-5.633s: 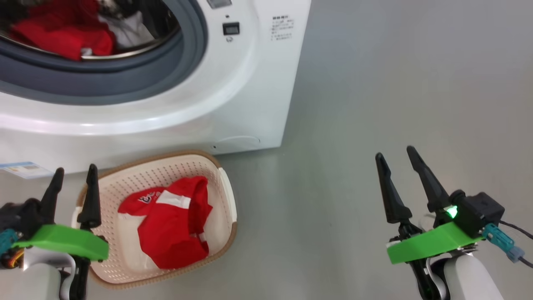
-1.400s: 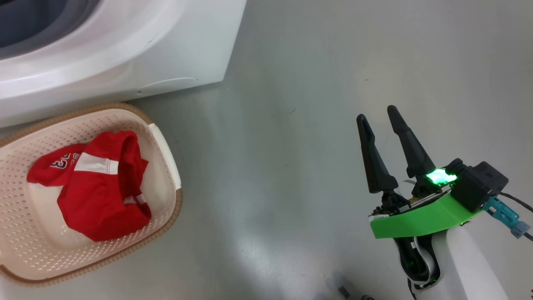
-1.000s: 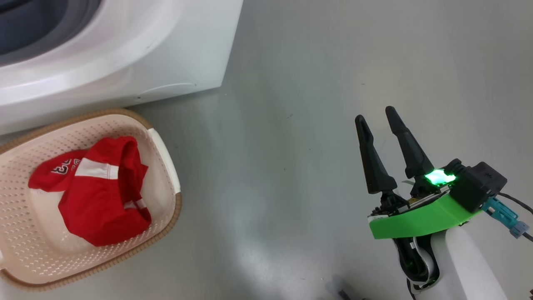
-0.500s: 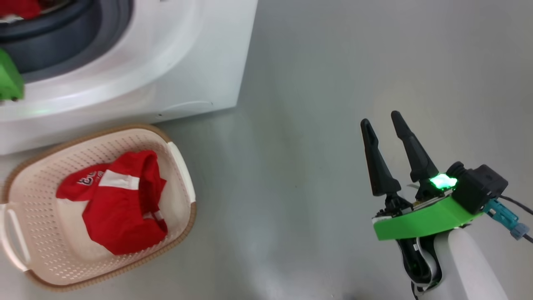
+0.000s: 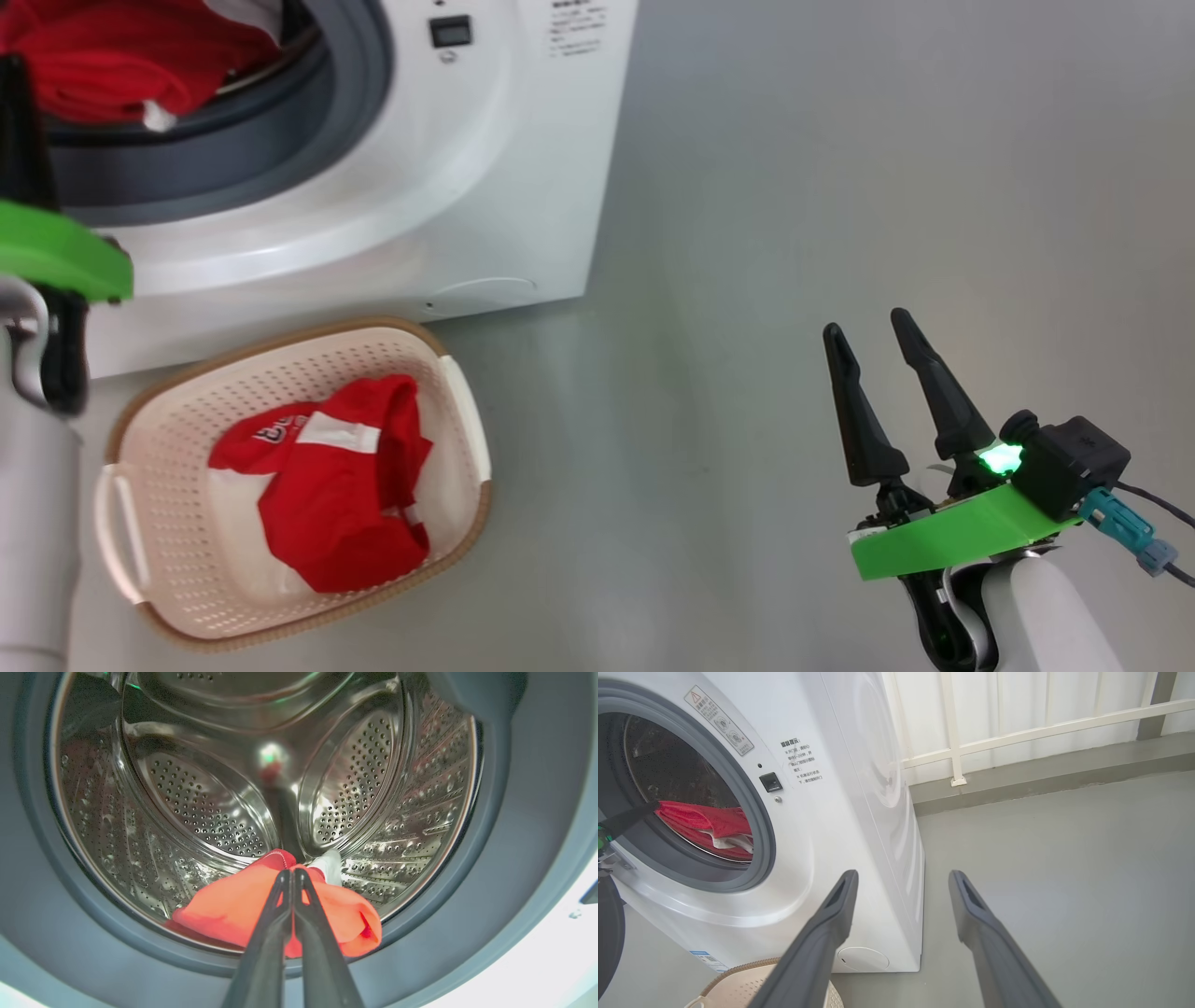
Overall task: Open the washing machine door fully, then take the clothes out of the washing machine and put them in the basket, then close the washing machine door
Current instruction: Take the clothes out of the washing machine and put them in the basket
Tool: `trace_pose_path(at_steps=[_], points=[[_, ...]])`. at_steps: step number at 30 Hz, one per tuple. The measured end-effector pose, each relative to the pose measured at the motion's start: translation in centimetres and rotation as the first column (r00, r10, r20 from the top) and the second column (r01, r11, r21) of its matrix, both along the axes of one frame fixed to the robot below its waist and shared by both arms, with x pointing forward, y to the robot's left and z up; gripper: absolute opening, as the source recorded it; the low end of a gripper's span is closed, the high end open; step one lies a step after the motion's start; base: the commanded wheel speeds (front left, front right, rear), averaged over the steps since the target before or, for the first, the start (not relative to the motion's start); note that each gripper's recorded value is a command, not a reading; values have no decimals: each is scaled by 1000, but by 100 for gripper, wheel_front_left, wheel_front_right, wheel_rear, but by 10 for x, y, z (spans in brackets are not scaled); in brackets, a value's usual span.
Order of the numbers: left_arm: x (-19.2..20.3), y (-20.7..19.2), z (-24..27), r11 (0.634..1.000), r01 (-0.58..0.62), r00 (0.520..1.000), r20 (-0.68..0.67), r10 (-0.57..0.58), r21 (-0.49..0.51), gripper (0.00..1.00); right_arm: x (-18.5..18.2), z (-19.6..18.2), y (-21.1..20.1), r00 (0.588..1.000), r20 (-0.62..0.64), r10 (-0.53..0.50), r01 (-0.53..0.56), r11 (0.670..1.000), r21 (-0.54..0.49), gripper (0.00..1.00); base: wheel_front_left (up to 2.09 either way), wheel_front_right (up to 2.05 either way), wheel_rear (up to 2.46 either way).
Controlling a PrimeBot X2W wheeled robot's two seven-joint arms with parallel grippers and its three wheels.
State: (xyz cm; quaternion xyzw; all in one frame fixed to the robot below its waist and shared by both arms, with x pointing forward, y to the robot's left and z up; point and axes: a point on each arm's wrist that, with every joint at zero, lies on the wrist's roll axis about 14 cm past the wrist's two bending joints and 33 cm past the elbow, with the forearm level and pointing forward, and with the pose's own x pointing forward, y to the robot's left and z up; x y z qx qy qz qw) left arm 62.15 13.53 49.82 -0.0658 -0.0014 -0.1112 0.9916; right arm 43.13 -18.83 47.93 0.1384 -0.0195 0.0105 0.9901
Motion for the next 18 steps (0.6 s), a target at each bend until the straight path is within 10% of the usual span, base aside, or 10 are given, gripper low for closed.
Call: trace_pose_path(at_steps=[18], points=[[-75,31,72,991,-54,968,237,82,-122,0,-4,12,19,998,33,52,-51,999,-15,100,0,0,0]])
